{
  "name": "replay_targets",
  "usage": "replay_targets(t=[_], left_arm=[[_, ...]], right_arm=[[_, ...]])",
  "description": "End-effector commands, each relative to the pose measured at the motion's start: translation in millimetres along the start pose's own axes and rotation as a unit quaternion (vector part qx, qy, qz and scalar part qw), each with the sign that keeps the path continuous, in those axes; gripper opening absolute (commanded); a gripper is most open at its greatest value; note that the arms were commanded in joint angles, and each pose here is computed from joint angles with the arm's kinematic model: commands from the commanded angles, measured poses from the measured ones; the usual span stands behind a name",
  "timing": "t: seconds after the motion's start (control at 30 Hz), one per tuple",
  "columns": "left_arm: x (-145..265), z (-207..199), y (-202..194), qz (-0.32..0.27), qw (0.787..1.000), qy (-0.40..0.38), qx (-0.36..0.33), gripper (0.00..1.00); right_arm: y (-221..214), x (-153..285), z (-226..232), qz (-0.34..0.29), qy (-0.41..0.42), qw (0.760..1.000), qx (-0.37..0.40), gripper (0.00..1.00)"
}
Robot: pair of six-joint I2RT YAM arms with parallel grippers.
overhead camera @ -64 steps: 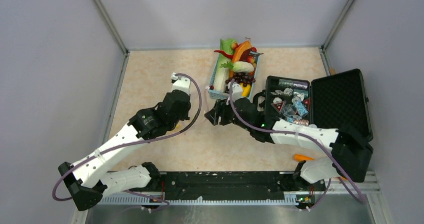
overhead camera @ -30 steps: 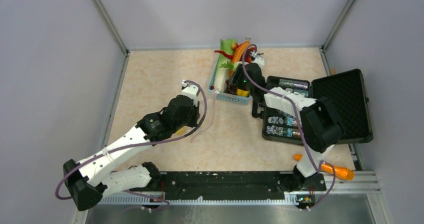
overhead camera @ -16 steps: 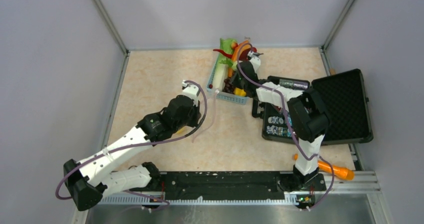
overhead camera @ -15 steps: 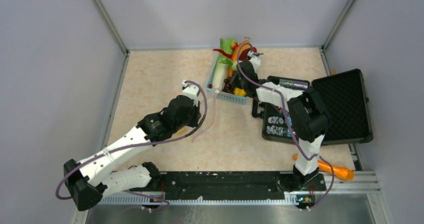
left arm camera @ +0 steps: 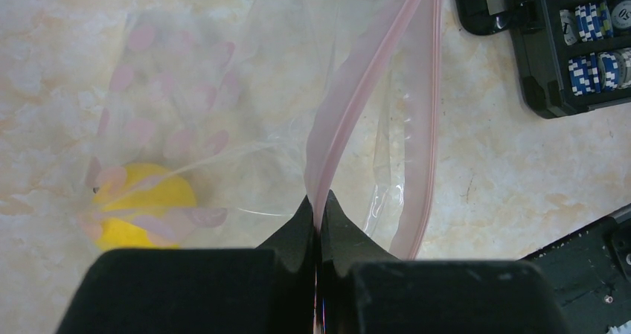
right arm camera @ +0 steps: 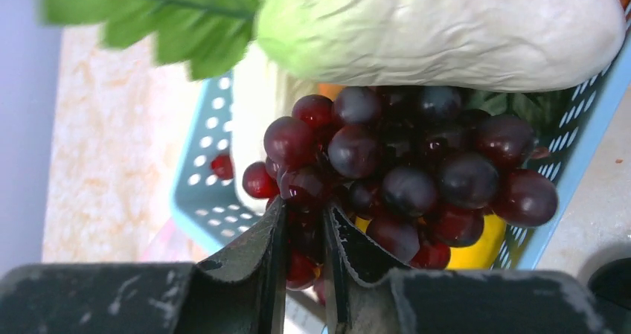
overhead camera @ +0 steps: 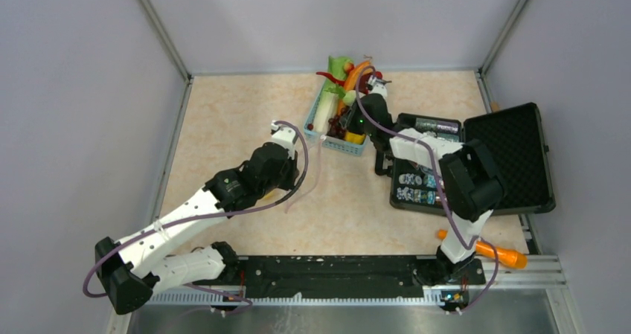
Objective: Place the food in the zip-top bag and seal the zipper
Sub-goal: Pick up the fake fruit from the bin, then place the fake fruit in the zipper food storage bag.
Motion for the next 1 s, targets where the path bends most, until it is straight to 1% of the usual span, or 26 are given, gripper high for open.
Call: replay_targets(t=[0.0,0.33,0.43,0.63,0.73,0.87,0.97], left_arm=[[2,1,7,-0.023,1.000,0.000,0.012,0.00],[3,2,8,-0.024,1.000,0.003,0.014,0.00],[4,1,10,-0.028,0.999,0.003,0.017,0.00],[4,0,12,-0.028,0.999,-0.002,0.018,0.00],[5,-1,12,-0.029,0.999,-0.004,0.020,0.00],[6,0,13,-0.030,0.999,-0.003,0.021,0.00],[6,0,12,-0.030,0.999,-0.002,0.022,0.00]], right_arm=[[35,45,52,-0.035,0.115,0.993,0.015,0.00],[49,94,57,-0.076,0.153,0.985,0.015,0.00],[50,100,55,-0.087,0.156,0.984,0.013,0.00],[53,110,61,-0.090,0.174,0.980,0.024,0.00],[51,115,69,-0.071,0.196,0.977,0.041,0.00],[53,115,69,-0.069,0.187,0.979,0.048,0.00],[56,127,81,-0.063,0.218,0.972,0.061,0.00]])
Point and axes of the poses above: each gripper's point midway between its finger pads, its own x axis back along the fingers, its own z axis along the line the jaws close on, y = z × x, the point moved 4 cm from there along x, back along the fingers, and after that the axes turned 8 degrees about -x, right-handed, at the moved point
